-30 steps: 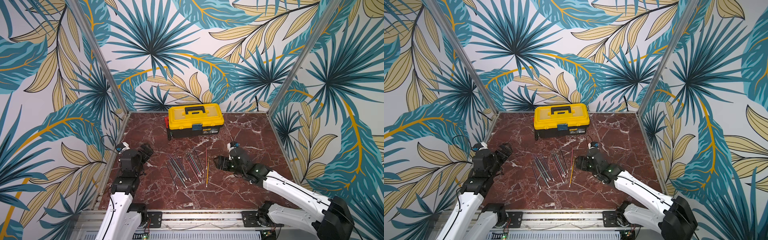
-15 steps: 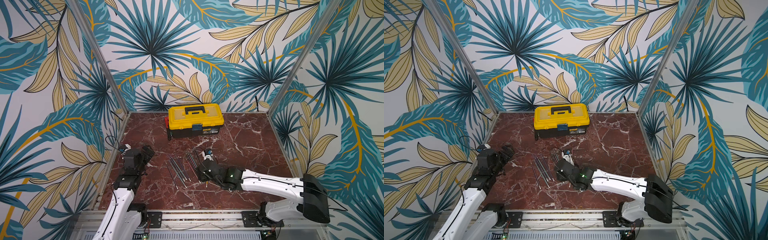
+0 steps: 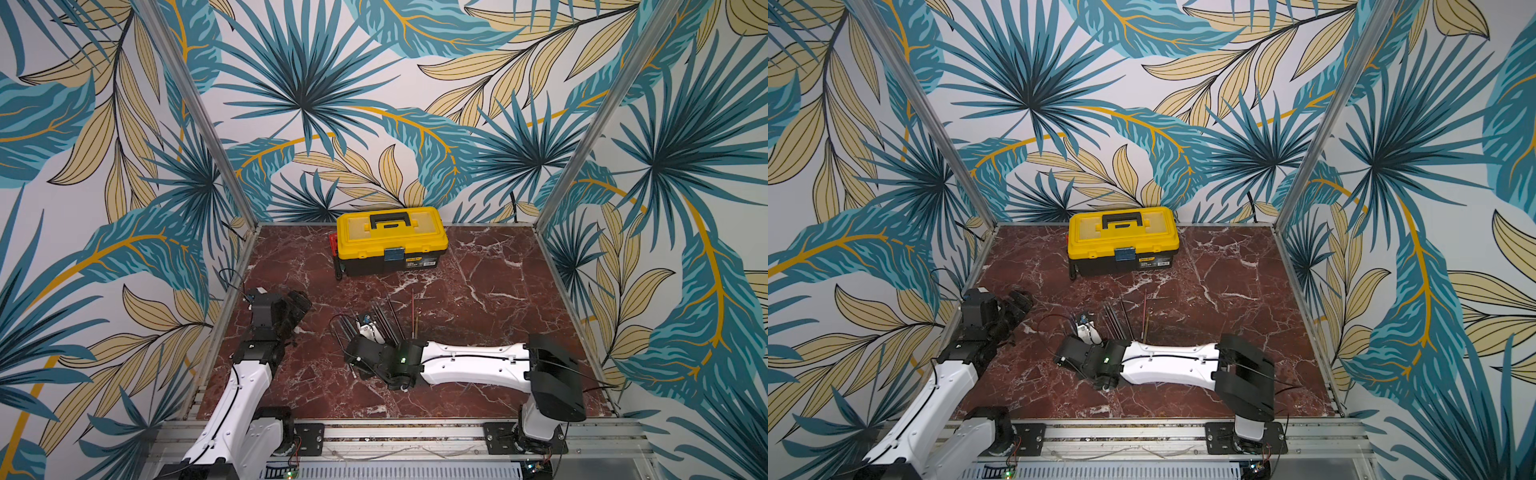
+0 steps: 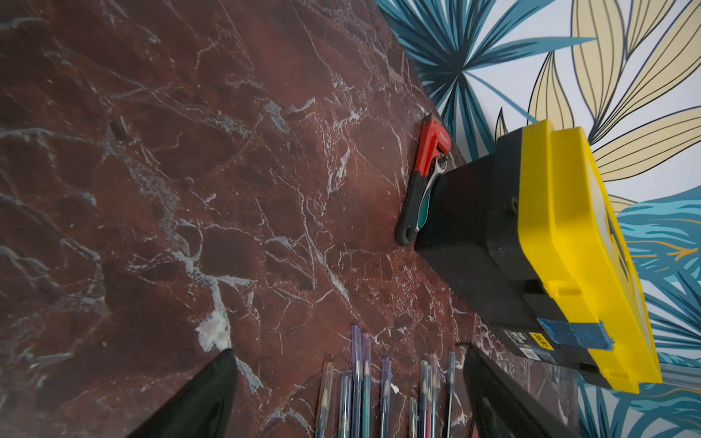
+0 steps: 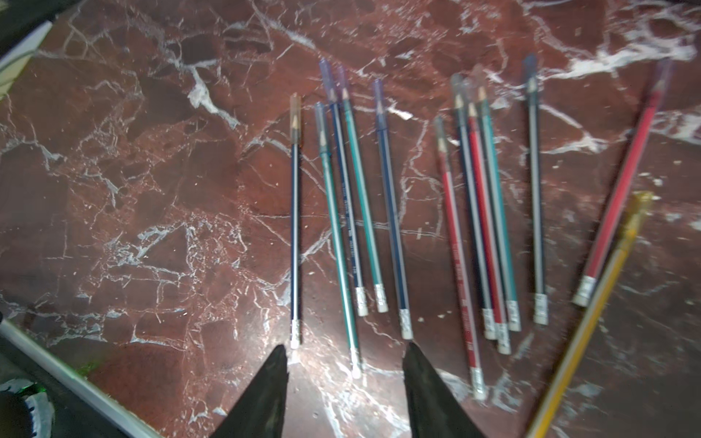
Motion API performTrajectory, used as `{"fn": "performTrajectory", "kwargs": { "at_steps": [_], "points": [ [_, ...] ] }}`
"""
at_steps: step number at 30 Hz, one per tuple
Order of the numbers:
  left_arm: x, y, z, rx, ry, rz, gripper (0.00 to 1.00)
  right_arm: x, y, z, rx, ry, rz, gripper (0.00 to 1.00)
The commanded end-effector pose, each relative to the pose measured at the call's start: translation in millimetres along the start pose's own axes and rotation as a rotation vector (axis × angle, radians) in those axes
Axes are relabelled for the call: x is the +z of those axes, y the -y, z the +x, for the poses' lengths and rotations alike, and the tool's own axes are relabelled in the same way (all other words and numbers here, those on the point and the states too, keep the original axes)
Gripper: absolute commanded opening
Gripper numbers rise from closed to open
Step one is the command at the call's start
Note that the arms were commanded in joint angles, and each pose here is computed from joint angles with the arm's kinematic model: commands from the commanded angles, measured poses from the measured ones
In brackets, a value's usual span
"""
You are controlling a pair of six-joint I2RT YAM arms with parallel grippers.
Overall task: Remove the protective cover of the pencils
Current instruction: Pick up the pencil from the center of the board.
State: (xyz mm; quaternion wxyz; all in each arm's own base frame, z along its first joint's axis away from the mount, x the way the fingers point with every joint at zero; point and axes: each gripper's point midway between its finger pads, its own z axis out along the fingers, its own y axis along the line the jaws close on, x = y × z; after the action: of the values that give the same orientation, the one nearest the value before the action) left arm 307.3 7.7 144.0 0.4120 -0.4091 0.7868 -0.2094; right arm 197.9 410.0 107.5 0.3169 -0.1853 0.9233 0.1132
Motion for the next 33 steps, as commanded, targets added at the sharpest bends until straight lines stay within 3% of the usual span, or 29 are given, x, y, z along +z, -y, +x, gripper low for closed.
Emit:
{"fn": "performTrajectory", "kwargs": {
  "at_steps": [1,13,33],
  "points": [
    [3,-8,0,-0.019,-0.004,-0.002,0.9,9,-10,14,-0.054,-0.058,-0.01,0.49],
    [7,-16,-2,-0.058,-0.026,-0.015,0.8,44,-27,31,-0.1,-0.132,-0.003,0.42],
    [0,-10,-6,-0.046,-0.009,0.009,0.78,82,-25,20,-0.178,-0.179,0.098,0.34]
  ]
}}
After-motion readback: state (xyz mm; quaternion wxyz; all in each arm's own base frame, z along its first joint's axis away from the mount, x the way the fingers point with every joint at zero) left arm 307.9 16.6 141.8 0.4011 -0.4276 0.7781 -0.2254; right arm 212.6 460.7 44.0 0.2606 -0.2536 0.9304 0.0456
